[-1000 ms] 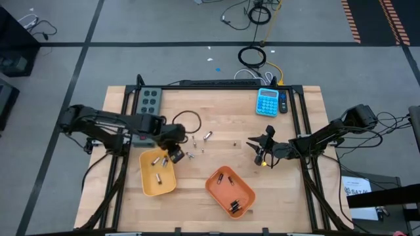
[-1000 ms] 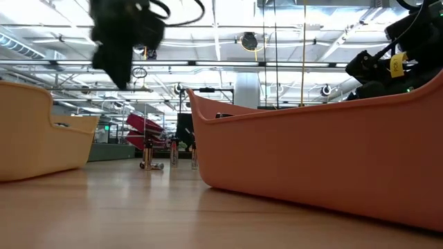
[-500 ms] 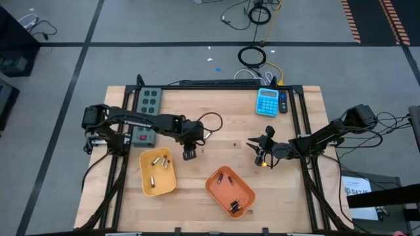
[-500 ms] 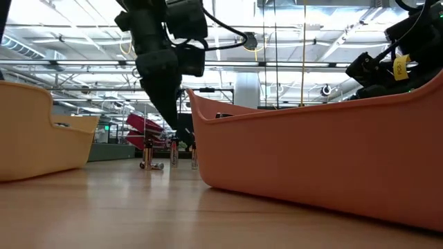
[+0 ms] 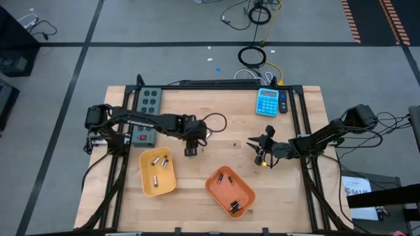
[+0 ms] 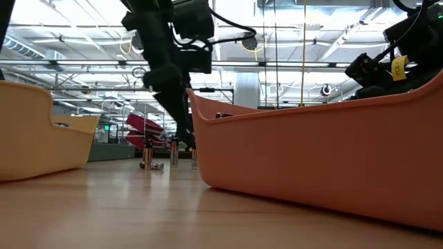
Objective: Sort batteries
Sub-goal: Put the silver battery into the yellow bin
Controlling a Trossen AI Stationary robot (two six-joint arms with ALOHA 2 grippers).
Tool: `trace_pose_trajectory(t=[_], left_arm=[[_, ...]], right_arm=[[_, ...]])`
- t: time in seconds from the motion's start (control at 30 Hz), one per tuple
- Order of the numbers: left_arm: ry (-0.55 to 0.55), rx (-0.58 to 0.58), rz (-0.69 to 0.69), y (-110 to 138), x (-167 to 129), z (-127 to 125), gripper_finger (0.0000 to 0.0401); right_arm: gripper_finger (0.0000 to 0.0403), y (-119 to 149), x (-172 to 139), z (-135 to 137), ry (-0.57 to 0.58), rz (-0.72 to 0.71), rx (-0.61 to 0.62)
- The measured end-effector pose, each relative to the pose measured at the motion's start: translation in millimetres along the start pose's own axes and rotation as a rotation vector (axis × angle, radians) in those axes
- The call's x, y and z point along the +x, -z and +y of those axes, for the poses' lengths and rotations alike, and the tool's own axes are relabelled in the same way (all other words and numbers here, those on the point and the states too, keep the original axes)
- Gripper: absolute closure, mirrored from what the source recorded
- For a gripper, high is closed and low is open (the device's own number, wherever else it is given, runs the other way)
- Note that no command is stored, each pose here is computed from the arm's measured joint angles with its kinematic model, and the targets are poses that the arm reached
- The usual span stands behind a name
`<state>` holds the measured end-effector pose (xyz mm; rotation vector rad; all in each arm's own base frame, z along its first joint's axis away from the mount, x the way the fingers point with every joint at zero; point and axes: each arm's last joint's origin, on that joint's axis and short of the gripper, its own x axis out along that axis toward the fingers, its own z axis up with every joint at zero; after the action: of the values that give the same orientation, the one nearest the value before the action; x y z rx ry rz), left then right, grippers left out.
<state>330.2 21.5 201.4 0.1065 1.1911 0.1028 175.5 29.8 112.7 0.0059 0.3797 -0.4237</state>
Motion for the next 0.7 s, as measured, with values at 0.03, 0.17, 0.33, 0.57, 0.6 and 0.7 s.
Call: trace_pose_trajectory(t=[0.03, 0.17, 0.33, 0.57, 0.6, 0.7], left_arm=[[-0.011, -0.003, -0.016, -2, 1, 2, 0.0203], [-0.014, -0.061, -0.067, -6, 2, 14, 0.0203], [0.015, -0.091, -0.106, -8, 2, 21, 0.0203], [0.066, -0.12, -0.176, -15, 2, 22, 0.0203], [0.066, -0.121, -0.181, -16, 4, 22, 0.0203], [0.073, -0.147, -0.18, -17, 10, 21, 0.0203]], right_arm=[[0.0313, 0, 0, 0, 0.0, 0.001, -0.001], [0.0313, 0, 0, 0, 0.0, 0.001, 0.0], [0.0313, 0, 0, 0, 0.0, 0.0, 0.0], [0.0313, 0, 0, 0, 0.0, 0.0, 0.0], [0.0313, 0, 0, 0, -0.001, 0.0, 0.0], [0.0313, 0, 0, 0, -0.001, 0.0, 0.0]])
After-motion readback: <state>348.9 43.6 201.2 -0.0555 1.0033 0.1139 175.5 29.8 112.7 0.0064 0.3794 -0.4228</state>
